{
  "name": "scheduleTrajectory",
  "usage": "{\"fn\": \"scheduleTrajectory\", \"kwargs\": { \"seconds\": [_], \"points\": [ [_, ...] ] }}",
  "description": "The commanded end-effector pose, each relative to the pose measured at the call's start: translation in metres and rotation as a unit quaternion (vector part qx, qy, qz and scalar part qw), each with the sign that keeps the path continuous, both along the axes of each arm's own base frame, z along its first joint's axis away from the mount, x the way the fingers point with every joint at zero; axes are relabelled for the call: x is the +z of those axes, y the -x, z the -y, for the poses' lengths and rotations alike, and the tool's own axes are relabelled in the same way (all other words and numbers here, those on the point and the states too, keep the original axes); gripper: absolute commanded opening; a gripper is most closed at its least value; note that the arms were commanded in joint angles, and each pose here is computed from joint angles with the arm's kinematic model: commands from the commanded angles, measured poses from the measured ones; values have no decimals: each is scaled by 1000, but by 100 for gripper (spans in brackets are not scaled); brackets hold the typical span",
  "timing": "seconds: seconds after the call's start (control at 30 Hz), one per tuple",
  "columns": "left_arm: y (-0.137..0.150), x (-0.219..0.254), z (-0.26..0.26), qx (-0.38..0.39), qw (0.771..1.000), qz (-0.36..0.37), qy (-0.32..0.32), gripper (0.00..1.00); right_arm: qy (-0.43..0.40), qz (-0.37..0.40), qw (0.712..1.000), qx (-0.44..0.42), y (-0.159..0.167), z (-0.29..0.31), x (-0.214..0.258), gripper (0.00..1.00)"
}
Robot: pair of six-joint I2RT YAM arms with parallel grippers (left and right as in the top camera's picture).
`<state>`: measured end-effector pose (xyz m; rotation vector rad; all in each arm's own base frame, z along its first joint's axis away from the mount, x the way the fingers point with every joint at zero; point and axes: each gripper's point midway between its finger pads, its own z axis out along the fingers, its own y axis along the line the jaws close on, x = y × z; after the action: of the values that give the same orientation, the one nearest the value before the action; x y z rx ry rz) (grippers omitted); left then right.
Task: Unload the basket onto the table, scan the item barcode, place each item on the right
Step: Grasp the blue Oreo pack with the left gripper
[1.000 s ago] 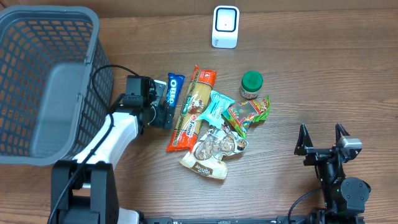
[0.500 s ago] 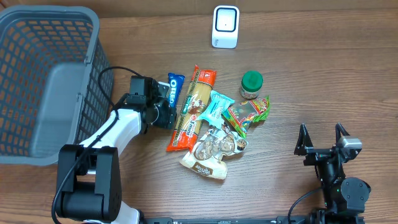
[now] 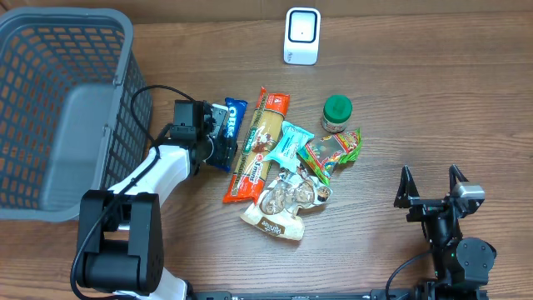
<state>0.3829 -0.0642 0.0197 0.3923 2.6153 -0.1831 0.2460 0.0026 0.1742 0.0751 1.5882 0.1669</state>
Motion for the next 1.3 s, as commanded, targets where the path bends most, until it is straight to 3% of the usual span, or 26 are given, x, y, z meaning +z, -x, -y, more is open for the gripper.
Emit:
{"fn": "scheduleTrajectory", "kwargs": {
  "seconds": [0.0,0.33,0.47,0.83,1.27],
  "points": [
    [2,-5,4,-13,1000,-4,7,75,0,1,1000,1,0,-1,-2,100],
    [2,-7,10,-20,1000,-5,22,70,-3,2,1000,19,0,-7,-2,100],
    [5,-19,11,-11,999,-24,29,68,-48,-1,999,21,0,-8,-2,100],
    [8,-26,15,-5,998,-41,46,58,-68,-3,997,21,0,-8,-2,100],
    [21,-4,43,-16,986,-108,130,20,-68,-3,997,25,1,-9,-2,100]
  ]
}}
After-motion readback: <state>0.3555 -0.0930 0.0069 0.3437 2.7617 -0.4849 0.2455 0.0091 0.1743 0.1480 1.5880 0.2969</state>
